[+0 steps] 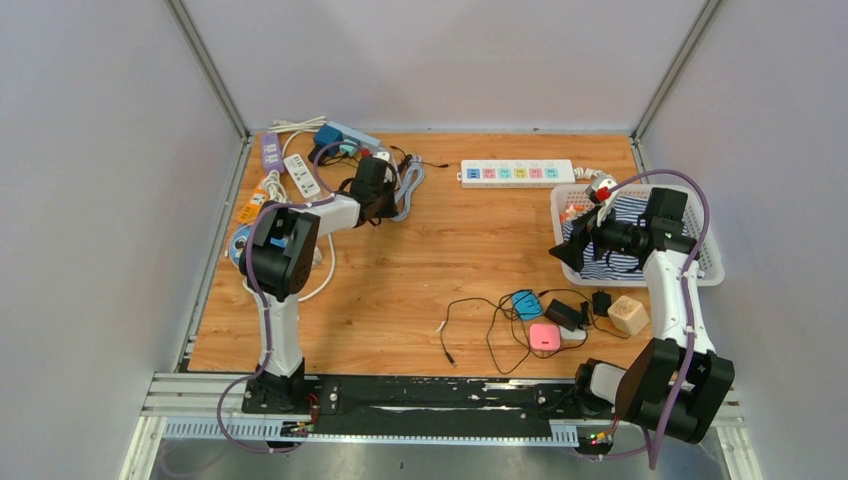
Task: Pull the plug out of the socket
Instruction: Move the socket to the center of the board.
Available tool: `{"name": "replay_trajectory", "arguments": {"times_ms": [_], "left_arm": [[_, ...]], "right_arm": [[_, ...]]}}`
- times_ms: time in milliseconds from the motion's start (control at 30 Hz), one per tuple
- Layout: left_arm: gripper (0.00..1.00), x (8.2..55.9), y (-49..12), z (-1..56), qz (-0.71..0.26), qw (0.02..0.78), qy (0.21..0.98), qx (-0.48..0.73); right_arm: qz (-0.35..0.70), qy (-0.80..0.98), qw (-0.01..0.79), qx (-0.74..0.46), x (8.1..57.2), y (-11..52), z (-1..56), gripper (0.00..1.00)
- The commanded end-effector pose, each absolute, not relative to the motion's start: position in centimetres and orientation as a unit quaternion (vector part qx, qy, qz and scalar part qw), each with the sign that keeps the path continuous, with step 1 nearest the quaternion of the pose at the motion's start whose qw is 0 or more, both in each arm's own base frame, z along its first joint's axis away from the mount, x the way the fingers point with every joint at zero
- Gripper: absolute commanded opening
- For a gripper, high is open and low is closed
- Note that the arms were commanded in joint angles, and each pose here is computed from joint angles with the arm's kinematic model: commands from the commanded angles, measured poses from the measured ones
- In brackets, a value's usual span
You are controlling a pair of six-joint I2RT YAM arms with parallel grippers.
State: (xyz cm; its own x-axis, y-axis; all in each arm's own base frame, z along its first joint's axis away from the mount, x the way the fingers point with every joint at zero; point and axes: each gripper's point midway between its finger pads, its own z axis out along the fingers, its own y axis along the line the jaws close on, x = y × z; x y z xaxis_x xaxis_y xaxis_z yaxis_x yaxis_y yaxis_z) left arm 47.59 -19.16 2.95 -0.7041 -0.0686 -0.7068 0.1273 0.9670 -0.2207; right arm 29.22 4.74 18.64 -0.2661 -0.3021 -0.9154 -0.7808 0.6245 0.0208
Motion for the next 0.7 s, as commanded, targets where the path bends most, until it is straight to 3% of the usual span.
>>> {"name": "replay_trajectory", "arguments": {"times_ms": [0, 667], "left_arm": [[0.06, 45.1, -19.0, 1.5, -0.131, 0.342, 0.930, 0.035], [0.04, 37.0, -20.4, 4.3, -0.157, 0.308, 0.923, 0.170]], "right_arm": [[0.240, 0.757, 0.491, -0.358, 29.0, 4.4, 18.4, 0.99], [0.252, 0.745, 0.501, -0.360, 28.7, 5.0, 19.4, 0.99]]}}
